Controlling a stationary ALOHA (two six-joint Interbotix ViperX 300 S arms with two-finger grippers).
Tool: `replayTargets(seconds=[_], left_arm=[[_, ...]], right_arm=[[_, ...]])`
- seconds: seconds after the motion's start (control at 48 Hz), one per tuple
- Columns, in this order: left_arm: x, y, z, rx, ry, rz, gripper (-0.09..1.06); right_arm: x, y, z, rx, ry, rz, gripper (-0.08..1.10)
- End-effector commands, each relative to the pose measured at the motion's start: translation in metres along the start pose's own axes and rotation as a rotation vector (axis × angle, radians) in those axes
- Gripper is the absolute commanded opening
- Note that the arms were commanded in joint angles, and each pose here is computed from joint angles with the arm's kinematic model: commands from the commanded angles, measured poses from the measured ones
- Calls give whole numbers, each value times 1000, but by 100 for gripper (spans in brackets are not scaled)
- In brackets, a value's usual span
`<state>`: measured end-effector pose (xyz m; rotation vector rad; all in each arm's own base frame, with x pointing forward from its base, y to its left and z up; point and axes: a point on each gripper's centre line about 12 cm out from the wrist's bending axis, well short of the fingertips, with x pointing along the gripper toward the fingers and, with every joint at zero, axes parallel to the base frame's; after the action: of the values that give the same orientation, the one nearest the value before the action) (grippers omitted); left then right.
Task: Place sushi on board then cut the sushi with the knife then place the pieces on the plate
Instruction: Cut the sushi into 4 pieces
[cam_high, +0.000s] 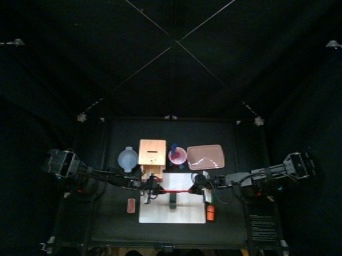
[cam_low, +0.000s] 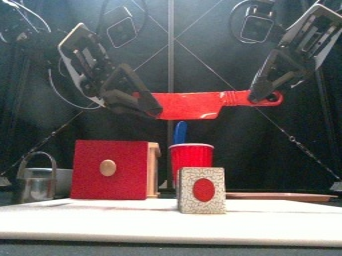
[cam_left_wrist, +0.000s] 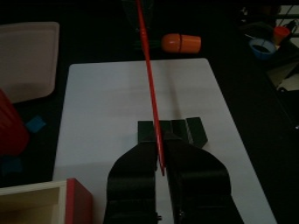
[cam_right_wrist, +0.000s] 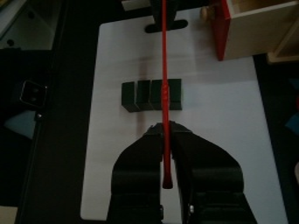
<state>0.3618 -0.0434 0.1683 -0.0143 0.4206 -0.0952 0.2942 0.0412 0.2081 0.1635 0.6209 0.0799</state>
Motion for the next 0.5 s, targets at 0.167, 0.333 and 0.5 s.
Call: replayTargets(seconds=[0.167, 0.333, 0.5], left_arm=[[4, 0, 15, 3, -43, 0, 39], [18, 0, 2, 4, 1, 1, 39], [27, -1, -2, 7, 17, -2, 39]], right_arm=[[-2, 1, 8, -6, -15, 3, 39], [3, 2, 2, -4, 9, 4, 39], [10, 3, -8, 2, 52, 4, 39]])
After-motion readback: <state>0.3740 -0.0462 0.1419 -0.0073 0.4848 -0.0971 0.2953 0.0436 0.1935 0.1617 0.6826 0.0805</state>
